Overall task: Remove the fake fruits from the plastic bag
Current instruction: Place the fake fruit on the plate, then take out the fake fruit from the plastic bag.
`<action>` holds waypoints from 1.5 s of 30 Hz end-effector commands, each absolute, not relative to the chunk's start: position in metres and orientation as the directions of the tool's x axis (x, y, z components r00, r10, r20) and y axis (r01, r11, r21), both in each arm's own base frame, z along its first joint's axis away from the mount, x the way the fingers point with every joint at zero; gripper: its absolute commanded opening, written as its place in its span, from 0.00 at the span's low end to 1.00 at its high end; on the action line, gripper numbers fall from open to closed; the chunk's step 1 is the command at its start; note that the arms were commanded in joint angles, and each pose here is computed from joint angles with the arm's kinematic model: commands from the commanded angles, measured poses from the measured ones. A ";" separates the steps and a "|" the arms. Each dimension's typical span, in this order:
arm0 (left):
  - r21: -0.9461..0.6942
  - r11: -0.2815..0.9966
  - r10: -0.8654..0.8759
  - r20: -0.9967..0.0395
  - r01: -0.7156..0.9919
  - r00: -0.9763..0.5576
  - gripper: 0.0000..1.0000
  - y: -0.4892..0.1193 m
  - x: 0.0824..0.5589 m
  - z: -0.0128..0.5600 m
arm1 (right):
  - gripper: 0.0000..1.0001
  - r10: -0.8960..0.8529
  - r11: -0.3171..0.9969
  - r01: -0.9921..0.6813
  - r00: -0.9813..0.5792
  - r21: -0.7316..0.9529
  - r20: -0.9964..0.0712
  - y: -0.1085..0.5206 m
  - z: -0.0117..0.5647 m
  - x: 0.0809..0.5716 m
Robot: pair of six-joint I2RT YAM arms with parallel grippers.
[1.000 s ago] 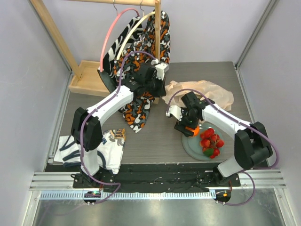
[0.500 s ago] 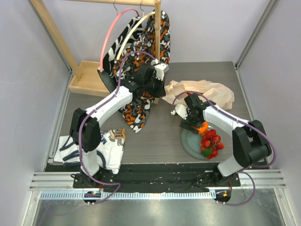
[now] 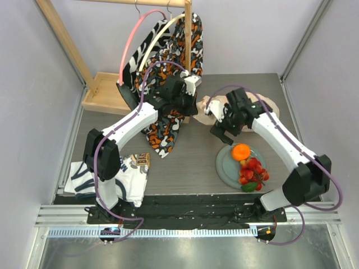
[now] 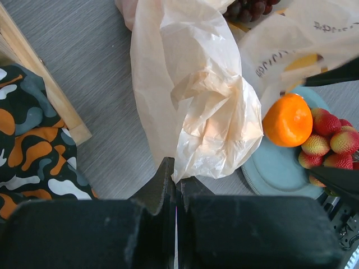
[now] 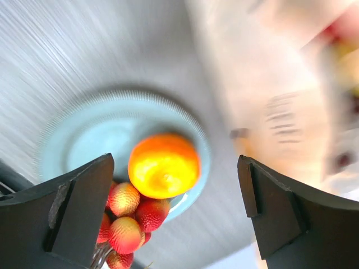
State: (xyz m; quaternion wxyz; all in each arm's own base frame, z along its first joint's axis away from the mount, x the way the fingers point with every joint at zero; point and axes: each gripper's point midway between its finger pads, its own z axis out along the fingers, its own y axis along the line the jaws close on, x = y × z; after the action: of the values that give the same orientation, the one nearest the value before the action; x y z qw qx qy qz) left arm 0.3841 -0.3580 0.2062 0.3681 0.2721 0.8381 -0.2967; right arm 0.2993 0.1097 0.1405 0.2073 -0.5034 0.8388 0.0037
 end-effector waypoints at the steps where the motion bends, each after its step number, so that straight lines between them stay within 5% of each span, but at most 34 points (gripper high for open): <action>1: -0.310 0.639 0.184 -0.827 0.704 -0.531 0.00 -0.368 0.386 0.243 | 1.00 -0.751 0.454 -0.881 -0.299 -0.132 -0.588 0.145 0.232 0.273; 6: -0.332 0.630 0.177 -0.819 0.702 -0.546 0.00 -0.369 0.382 0.243 | 0.98 -0.641 0.628 -0.748 -0.342 -0.214 -0.687 0.144 0.261 0.312; 13: -0.367 0.605 0.159 -0.814 0.706 -0.559 0.00 -0.369 0.370 0.252 | 0.42 -0.626 0.718 -0.649 -0.442 -0.253 -0.643 0.141 0.218 0.376; 16: -0.370 0.603 0.146 -0.820 0.707 -0.554 0.00 -0.369 0.371 0.258 | 0.37 -0.677 0.705 -0.636 -0.473 -0.314 -0.564 0.126 0.178 0.382; 30: -0.441 0.495 0.126 -0.816 0.749 -0.563 0.00 -0.367 0.332 0.292 | 0.34 -0.659 0.742 -0.575 -0.532 -0.345 -0.531 0.121 0.152 0.430; 38: -0.440 0.465 0.175 -0.805 0.769 -0.567 0.00 -0.356 0.309 0.282 | 0.36 -0.576 0.814 -0.422 -0.668 -0.398 -0.471 0.048 0.137 0.458; 45: -0.454 0.444 0.212 -0.784 0.772 -0.583 0.00 -0.353 0.296 0.260 | 0.45 -0.526 0.849 -0.406 -0.707 -0.338 -0.472 0.026 0.136 0.460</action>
State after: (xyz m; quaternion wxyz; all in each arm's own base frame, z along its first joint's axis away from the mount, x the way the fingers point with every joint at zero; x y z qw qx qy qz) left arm 0.3090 -0.3522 0.2500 0.3254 0.2952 0.8017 -0.4052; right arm 0.4488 0.0207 0.1088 0.2517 -0.2669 0.9227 -0.1185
